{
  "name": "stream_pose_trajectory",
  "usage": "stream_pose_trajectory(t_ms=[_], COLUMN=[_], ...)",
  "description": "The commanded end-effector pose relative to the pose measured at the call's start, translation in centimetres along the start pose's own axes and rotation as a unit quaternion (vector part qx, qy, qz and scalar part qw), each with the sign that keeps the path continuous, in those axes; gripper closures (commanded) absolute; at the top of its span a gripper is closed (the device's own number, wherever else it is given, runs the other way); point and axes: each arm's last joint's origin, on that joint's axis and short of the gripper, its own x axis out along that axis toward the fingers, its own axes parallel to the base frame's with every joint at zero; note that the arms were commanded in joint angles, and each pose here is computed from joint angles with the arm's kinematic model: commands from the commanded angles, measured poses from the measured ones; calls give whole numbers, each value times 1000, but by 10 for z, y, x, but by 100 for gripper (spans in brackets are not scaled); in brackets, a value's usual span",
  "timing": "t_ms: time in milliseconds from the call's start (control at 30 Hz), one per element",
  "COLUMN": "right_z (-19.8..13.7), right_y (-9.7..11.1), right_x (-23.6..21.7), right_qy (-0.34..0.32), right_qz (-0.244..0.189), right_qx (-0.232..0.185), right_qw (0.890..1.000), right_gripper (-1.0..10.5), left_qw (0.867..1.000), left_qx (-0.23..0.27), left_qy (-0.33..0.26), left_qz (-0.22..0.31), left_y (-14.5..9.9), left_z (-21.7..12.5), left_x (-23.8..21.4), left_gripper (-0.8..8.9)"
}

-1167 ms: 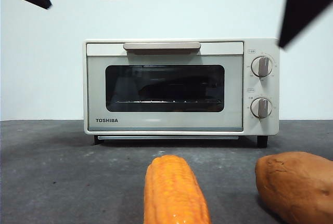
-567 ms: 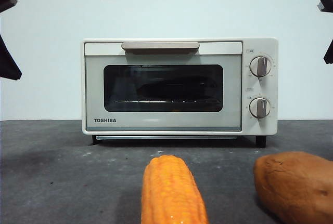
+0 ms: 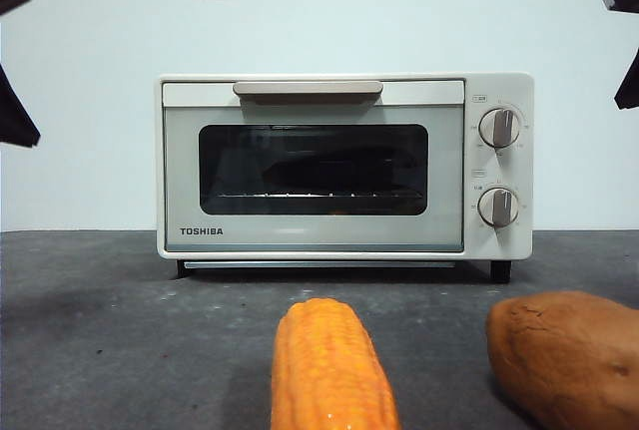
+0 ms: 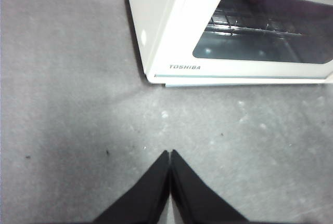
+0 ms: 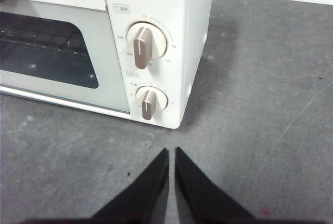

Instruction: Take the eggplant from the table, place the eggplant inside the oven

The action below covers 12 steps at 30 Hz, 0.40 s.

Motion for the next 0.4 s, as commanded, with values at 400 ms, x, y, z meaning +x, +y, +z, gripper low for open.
stream_pose_trajectory(t_ms=[400], right_z=[2], right_y=[1], right_x=[0], right_qy=[-5], right_qz=[2], right_qx=[8], right_qw=[1000], right_gripper=[943], left_qw=[941], left_qx=[196], left_qy=[-274], left_qz=[12], left_y=[0], left_z=[-11], left_x=[-74], left_gripper=[807])
